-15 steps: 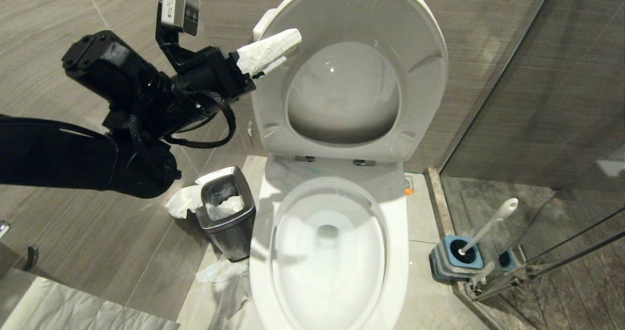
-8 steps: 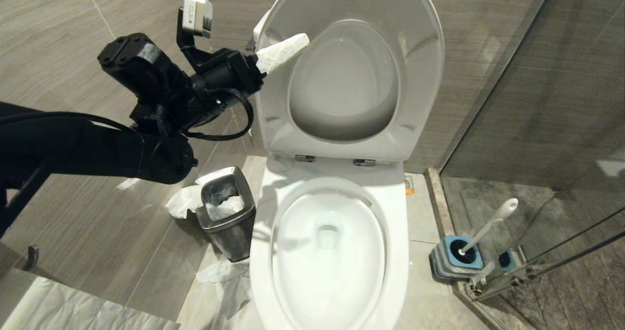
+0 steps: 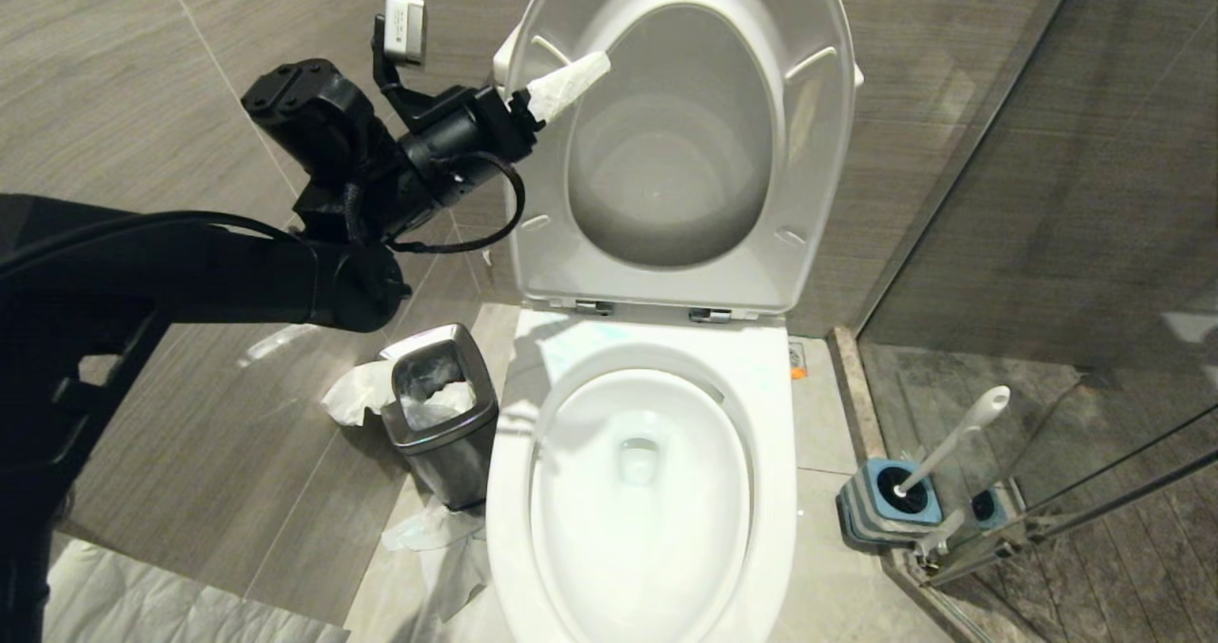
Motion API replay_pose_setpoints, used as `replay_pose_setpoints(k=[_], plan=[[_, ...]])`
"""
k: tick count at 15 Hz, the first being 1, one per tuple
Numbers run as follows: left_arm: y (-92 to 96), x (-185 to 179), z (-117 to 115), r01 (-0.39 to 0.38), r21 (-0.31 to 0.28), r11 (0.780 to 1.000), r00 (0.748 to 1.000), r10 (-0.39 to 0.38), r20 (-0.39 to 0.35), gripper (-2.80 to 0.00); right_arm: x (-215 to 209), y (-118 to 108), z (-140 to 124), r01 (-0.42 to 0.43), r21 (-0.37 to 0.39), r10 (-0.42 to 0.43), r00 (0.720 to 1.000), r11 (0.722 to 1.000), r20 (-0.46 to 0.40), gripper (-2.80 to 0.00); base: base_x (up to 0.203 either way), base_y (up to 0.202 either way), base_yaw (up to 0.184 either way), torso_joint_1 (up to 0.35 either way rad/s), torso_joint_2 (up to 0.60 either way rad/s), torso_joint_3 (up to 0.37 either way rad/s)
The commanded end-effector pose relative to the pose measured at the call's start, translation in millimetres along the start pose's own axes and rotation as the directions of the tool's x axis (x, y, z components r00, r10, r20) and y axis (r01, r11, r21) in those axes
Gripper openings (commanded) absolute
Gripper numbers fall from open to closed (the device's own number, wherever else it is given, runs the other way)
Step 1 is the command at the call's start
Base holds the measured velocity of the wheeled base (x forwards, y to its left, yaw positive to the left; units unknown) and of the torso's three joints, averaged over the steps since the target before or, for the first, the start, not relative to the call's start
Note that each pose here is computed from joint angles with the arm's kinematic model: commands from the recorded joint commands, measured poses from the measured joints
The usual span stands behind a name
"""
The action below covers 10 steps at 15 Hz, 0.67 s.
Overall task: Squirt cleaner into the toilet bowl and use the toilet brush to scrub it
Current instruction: Use the left hand to lift the toilet lid slightly
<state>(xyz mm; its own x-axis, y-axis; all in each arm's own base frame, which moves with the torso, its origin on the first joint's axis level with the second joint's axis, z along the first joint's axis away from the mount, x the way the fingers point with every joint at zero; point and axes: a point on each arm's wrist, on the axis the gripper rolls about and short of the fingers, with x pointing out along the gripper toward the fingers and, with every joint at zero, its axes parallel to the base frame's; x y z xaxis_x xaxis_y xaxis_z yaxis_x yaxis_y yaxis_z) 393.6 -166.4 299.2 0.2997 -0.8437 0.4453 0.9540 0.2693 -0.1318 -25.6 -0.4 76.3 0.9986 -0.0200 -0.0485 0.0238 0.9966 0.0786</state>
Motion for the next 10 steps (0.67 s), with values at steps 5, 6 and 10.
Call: replay_pose_setpoints(k=[5,6,10], plan=[[19.8,7.3,-10.2,-0.078,0.104,0.991,0.996,0.074,0.042,0.00,-0.1,0.0,0.3,0.000,0.000,0.000,1.000,1.000,0.001,-2.80,0.000,0.000,0.000,0.000,0.00,0.000],[23.5,8.0,-14.4,-0.096,0.122,0.988,0.995,0.093,0.027,0.00,0.0,0.0,0.0,0.000,0.000,0.000,1.000,1.000,-0.001,-2.80,0.000,0.000,0.000,0.000,0.00,0.000],[29.3,8.7,-22.5,-0.135,0.143,0.981,0.991,0.133,0.025,0.00,0.0,0.0,0.0,0.000,0.001,0.000,1.000,1.000,-0.001,-2.80,0.000,0.000,0.000,0.000,0.00,0.000]])
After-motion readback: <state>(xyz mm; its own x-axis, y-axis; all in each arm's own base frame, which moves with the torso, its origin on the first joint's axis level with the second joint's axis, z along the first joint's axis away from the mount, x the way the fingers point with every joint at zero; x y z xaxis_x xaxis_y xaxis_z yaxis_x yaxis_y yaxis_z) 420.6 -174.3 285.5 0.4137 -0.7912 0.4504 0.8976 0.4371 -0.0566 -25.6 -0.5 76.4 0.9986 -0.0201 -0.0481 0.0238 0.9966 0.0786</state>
